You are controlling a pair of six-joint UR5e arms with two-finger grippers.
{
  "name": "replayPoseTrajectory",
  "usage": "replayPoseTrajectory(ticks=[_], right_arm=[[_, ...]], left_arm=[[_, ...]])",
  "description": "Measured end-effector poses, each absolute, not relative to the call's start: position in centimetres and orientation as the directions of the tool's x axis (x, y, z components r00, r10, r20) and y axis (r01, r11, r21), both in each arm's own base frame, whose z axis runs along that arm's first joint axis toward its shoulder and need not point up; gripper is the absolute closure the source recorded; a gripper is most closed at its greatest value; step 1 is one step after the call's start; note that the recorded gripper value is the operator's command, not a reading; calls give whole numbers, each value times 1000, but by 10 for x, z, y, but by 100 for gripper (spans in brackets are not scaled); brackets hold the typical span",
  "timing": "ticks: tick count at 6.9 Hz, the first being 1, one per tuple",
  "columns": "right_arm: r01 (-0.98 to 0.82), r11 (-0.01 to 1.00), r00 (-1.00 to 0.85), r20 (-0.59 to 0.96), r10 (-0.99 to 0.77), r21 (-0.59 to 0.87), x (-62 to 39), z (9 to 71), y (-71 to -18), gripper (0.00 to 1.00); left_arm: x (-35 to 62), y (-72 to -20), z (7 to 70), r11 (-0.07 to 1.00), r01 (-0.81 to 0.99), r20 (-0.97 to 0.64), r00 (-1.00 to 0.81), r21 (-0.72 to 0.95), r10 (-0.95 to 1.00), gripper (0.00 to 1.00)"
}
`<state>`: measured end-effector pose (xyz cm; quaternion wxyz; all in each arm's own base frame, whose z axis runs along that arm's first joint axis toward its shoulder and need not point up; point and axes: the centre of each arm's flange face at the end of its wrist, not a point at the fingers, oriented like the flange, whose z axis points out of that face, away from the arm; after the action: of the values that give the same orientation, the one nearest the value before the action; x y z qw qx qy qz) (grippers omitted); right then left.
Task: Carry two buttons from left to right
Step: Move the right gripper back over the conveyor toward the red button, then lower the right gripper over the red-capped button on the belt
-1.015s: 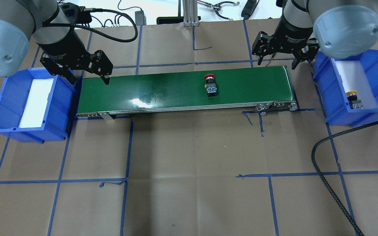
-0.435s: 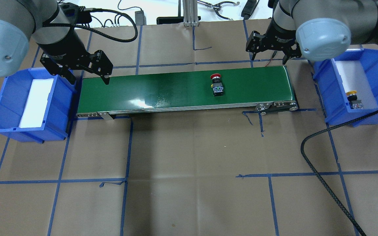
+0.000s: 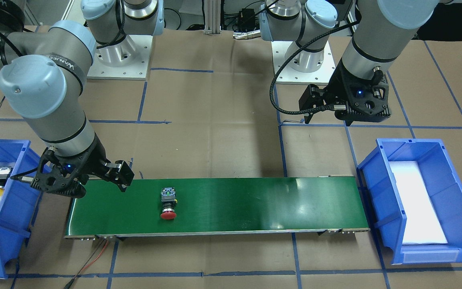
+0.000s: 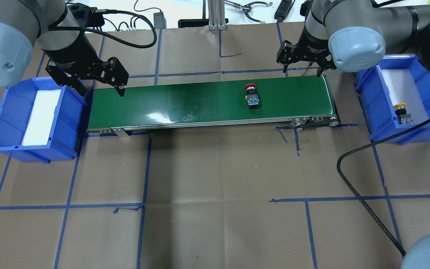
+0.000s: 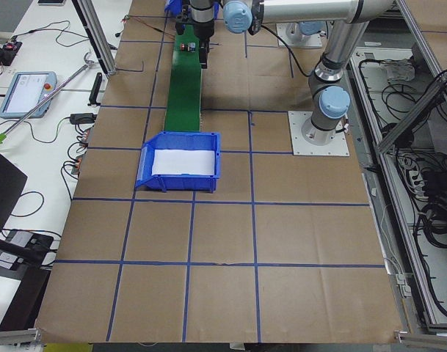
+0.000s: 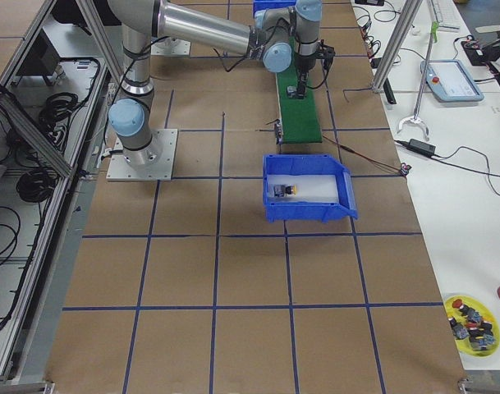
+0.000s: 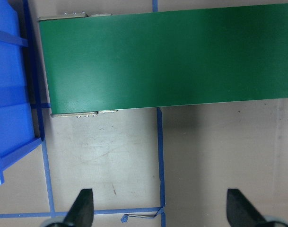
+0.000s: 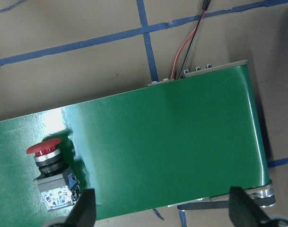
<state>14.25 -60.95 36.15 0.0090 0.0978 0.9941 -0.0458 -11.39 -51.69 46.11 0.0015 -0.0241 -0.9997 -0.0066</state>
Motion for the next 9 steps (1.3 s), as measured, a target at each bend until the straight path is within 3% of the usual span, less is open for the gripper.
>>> replayPoseTrajectory(ticks=[9], right_arm=[[195, 977, -981, -33, 193, -81, 145, 313, -633, 0]], left_arm=[[-114, -517, 461, 999, 48, 4, -999, 13, 48, 0]])
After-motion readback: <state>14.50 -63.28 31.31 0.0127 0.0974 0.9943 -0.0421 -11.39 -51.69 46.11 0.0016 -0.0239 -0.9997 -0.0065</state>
